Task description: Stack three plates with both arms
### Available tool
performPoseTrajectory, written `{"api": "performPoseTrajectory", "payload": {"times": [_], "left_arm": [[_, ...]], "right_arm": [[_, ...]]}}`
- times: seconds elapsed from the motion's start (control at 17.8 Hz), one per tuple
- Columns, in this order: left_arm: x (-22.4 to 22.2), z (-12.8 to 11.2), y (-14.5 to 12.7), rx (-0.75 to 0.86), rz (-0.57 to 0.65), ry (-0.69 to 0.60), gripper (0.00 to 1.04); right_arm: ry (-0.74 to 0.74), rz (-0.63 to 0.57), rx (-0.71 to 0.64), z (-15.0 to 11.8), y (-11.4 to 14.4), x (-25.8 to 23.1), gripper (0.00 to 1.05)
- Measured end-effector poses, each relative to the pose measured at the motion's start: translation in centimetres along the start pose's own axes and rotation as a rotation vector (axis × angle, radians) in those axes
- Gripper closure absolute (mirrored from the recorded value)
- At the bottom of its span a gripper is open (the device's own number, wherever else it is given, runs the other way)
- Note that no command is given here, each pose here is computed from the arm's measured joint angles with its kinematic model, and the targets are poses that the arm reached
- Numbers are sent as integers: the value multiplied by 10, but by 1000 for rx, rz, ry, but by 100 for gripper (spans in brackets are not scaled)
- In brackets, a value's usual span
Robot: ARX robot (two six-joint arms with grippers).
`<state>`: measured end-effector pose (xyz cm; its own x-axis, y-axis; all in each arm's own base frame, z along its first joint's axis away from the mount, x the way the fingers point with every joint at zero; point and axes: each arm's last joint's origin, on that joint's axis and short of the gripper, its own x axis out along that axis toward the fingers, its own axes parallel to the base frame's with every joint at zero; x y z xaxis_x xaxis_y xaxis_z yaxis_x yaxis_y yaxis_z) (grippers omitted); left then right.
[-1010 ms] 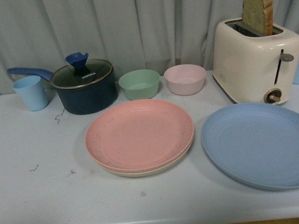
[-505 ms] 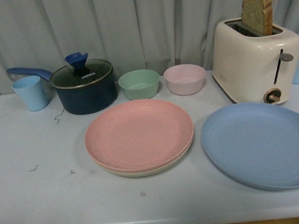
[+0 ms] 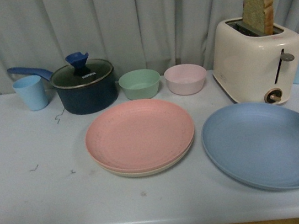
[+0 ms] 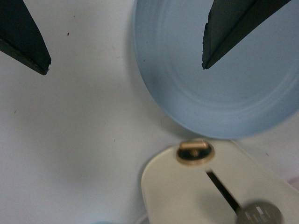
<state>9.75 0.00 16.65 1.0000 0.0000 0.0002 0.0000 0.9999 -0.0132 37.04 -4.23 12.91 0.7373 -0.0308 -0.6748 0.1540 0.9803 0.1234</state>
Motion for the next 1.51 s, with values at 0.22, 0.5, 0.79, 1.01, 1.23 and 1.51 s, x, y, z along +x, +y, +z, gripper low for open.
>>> {"api": "performPoseTrajectory", "payload": {"times": [0.22,0.5,0.79,1.01,1.23,1.51], "left_arm": [[0,0,0,0,0,0,7],[0,0,0,0,0,0,7],[0,0,0,0,0,0,7],[0,0,0,0,0,0,7],[0,0,0,0,0,0,7],[0,0,0,0,0,0,7]], "right_arm": [[170,-40,-57,-30,24,30,6],[220,-74,-39,-42,26,41,6],[228,-87,-21,-48,23,46,29],[229,-94,-17,-49,20,46,67],[156,-37,29,-43,15,22,102],[-6,108,34,-18,25,-61,102]]}}
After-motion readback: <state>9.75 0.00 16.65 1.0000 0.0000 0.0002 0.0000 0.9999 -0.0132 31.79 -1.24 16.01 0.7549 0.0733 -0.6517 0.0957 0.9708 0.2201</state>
